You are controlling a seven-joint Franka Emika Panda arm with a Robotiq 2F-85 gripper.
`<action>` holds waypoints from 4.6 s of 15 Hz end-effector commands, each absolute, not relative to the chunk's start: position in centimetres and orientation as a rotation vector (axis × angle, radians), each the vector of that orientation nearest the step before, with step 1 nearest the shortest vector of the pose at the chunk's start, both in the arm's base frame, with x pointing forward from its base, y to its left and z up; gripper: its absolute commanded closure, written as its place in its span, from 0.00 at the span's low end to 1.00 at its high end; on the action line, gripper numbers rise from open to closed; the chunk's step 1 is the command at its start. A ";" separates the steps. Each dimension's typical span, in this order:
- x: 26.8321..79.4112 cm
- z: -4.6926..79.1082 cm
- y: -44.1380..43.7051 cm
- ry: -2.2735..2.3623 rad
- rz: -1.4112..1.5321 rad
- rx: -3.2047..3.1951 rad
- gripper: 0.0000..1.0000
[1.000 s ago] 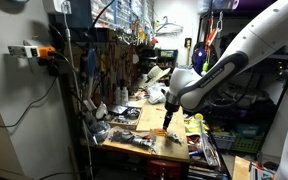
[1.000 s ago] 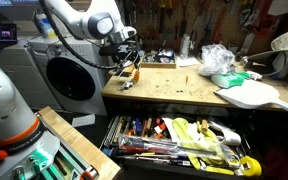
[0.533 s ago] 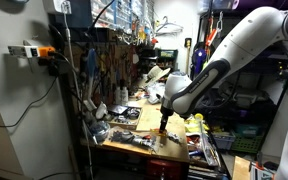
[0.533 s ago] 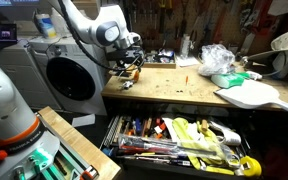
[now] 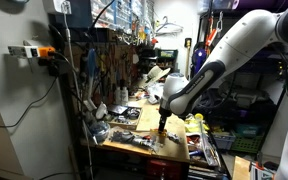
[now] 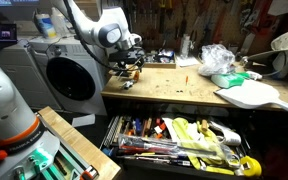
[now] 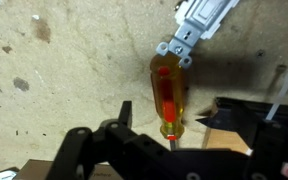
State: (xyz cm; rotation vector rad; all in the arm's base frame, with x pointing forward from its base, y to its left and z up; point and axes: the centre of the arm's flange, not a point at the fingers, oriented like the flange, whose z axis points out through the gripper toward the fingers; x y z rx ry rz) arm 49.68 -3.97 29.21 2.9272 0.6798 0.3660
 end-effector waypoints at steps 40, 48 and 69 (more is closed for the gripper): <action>47.5 29.2 -12.4 1.100 0.184 2.960 0.90; 38.2 27.9 -19.6 0.978 0.302 3.087 0.90; 22.9 25.1 -31.1 0.459 -0.052 3.130 0.90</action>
